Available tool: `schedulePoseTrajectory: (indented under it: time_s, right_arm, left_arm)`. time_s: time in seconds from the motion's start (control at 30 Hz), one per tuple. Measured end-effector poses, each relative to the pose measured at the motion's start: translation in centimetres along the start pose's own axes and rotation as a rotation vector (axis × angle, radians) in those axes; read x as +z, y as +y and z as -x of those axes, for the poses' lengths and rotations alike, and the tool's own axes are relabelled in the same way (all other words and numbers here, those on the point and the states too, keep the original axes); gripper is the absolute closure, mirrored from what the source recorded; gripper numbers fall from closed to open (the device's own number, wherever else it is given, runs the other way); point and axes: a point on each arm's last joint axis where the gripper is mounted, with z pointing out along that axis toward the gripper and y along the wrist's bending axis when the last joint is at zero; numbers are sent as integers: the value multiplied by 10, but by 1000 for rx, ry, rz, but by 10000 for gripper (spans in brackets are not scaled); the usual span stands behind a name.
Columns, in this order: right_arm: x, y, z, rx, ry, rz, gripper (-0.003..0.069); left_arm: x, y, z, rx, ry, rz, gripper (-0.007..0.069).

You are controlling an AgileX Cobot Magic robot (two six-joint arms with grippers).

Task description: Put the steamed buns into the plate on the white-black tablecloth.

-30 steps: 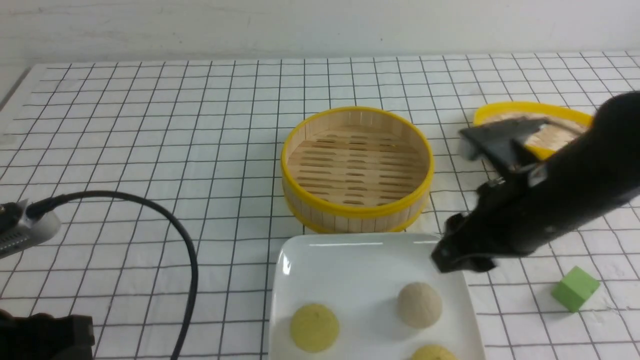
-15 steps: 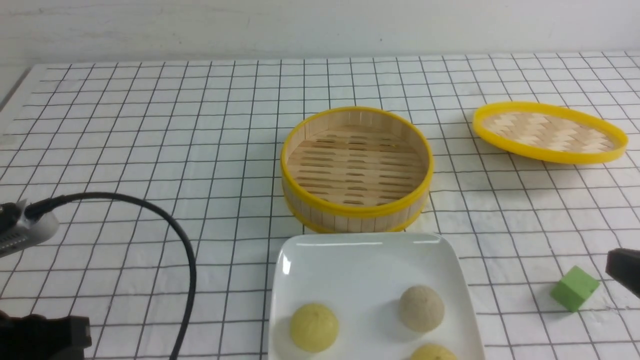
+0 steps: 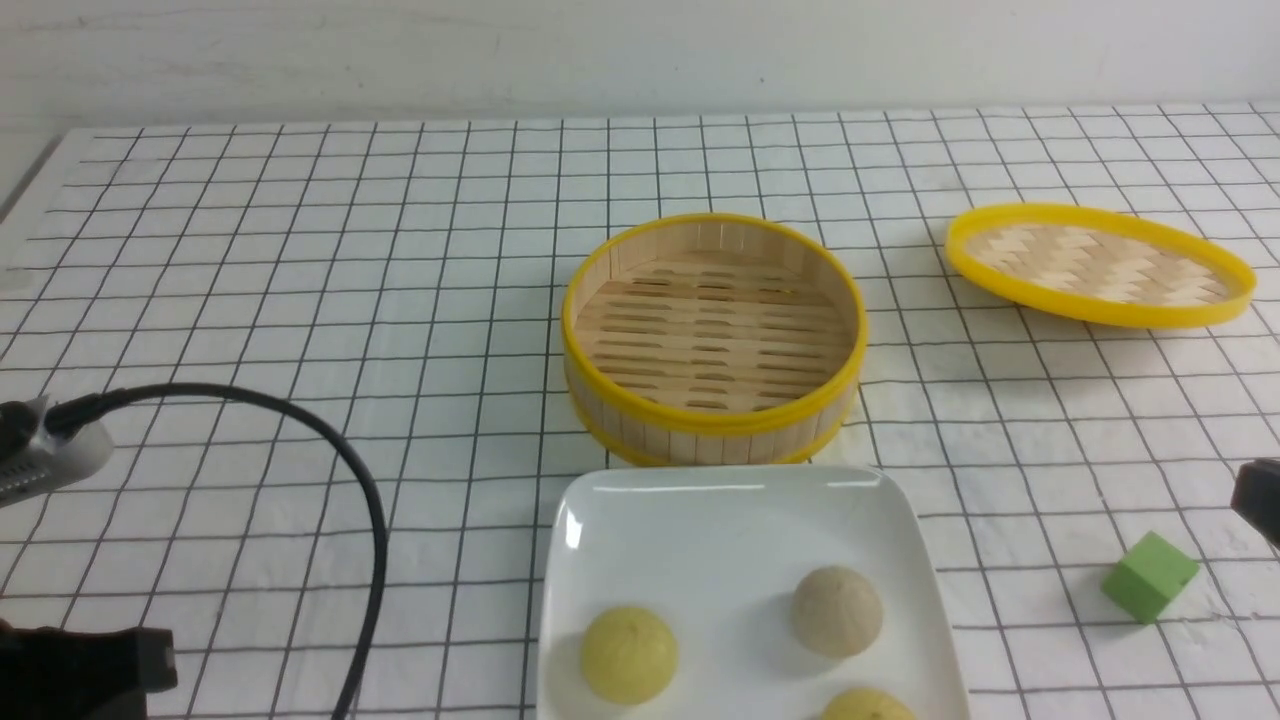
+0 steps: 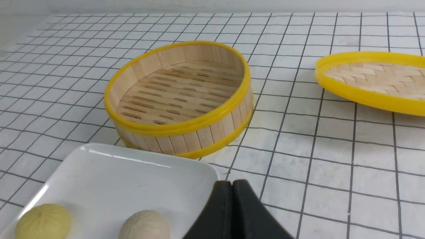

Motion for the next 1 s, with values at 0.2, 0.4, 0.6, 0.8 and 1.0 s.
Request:
schedulePoseTrajectory:
  time_s: [0.2,0.4,0.6,0.8,1.0]
  right_arm:
    - [0,0,0,5,1,1,659]
    - [-5,-3,-11,-67,-7,-15,655]
    - [-20,-15,-46,-310,-35,-90,652]
    - [-35,-26,-82,-354,-144,-195,646]
    - [-34,-33,-96,-361,-110,-275,641]
  left_arm:
    - [0,0,0,0,-1,0,623]
    - [0,1,0,5,-5,7,622]
    - [0,3,3,23,-32,33,617]
    - [-1,5,10,52,-109,59,613]
    - [-1,7,11,67,-120,78,611]
